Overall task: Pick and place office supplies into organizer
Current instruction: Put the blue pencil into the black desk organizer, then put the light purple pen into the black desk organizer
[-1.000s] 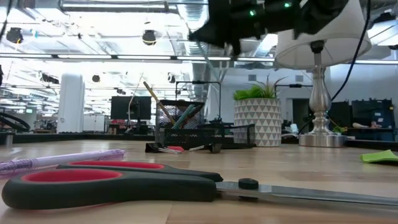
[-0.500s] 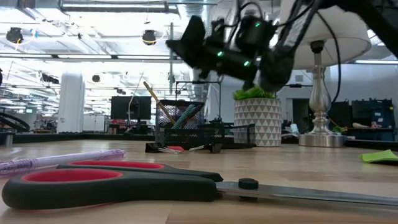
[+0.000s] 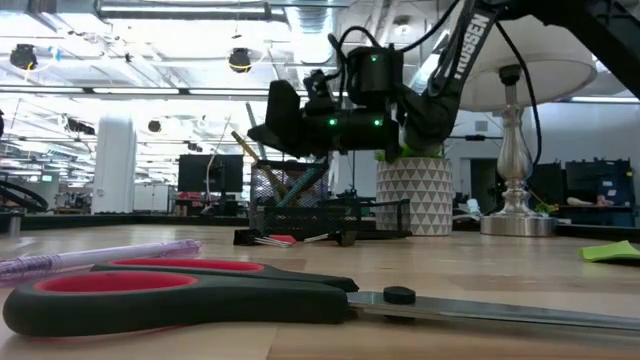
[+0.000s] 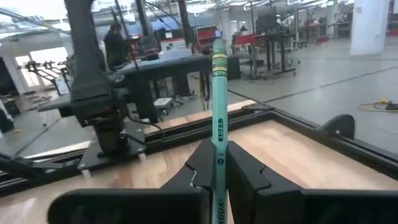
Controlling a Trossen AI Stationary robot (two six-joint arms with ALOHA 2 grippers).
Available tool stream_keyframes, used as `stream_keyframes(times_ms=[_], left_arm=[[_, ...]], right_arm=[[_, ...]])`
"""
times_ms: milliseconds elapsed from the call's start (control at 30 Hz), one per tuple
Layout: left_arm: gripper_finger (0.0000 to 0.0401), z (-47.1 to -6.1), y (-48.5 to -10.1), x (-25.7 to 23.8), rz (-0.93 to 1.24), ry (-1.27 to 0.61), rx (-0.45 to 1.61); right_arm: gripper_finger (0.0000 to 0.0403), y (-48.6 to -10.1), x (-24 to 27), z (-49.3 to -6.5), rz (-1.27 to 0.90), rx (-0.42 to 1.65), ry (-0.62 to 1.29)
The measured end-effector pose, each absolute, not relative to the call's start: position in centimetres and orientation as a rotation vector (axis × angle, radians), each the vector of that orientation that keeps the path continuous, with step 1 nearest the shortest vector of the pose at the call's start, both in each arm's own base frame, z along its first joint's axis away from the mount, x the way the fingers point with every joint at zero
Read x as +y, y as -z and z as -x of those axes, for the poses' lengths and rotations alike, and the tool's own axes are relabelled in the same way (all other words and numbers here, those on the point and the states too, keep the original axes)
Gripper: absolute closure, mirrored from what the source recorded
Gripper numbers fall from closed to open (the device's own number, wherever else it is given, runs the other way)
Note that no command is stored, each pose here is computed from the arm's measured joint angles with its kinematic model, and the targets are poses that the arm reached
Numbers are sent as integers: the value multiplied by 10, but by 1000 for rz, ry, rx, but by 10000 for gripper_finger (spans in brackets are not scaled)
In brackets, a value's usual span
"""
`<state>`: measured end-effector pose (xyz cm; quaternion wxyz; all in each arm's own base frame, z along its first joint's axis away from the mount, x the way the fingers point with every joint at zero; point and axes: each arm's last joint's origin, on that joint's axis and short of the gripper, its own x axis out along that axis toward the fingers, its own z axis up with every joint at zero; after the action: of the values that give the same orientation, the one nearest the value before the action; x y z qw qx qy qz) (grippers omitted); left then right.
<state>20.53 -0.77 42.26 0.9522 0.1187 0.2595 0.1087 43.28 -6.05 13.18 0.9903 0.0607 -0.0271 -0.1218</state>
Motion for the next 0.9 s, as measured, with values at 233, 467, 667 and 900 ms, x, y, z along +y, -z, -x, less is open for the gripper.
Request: stream_keyframes(times_ms=[233,467,667,900], left_arm=[[364,-207,-425,-8,-235,-224,495],[364,-208,-425,-8,-234,-224,496],[364,-208,-424,-8,-191,-232,501],[364,-201,-395,-10,4,-247,713]], right_arm=[[345,-130,-53,-434,-52,-25,246],[339,-130,-52,-434,-44,-17,244],[337,-154,-39,-433,-9,-111,210],[338,-217,-5,-419,66,-63,135]])
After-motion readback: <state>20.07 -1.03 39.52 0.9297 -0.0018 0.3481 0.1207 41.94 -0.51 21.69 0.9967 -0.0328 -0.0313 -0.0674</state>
